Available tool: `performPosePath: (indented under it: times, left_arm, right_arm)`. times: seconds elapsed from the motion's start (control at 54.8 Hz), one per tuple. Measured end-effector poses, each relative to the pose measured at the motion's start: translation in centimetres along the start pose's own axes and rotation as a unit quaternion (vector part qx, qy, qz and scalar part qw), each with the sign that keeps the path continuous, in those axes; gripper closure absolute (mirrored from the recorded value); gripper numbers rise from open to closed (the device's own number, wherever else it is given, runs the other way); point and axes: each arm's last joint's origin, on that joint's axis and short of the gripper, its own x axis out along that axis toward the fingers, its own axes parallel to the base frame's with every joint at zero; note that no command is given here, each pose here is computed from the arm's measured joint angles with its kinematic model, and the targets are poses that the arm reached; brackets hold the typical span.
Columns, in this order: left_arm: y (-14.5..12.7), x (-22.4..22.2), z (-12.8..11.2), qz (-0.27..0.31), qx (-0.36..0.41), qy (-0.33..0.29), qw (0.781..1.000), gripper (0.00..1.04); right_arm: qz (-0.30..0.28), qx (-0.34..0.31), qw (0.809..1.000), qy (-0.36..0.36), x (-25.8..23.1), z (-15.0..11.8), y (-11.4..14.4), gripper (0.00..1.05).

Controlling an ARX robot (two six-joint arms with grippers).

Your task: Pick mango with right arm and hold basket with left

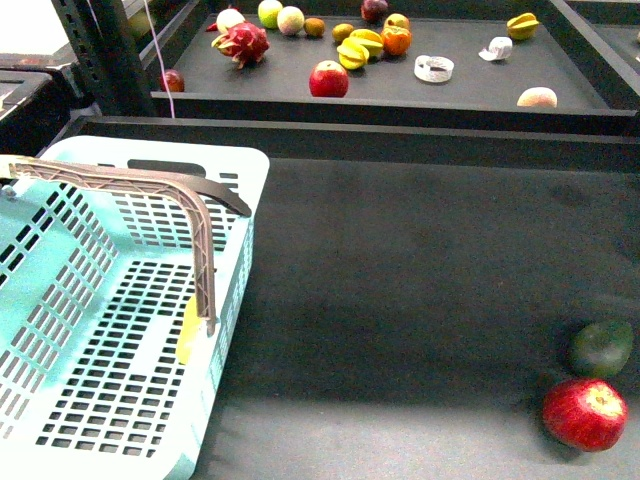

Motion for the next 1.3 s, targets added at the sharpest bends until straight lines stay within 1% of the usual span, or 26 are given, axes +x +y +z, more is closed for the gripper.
performPosePath:
  times: [0.037,0.128,0.657,1.296]
  left_arm:
    - [0.4,-0.3,0.0,-0.008,0.001,0.0,1.0,1.03]
    - [1.0,-1.2,0.0,0.006,0.002,0.002,1.0,1.03]
    - [1.0,-4.2,1.0,0.004,0.003,-0.016,1.0,1.03]
    - [1.0,-5.9,1.0,0.004,0.003,-0.017,1.0,1.03]
  right_arm:
    - [0.0,0.0,1.0,0.0,0.0,0.0,0.0,0.08]
    - [0.0,0.0,1.0,0.0,0.0,0.0,0.0,0.08]
    - [0.0,0.0,1.0,0.0,0.0,0.0,0.0,0.08]
    - [0.0,0.0,1.0,0.0,0.0,0.0,0.0,0.08]
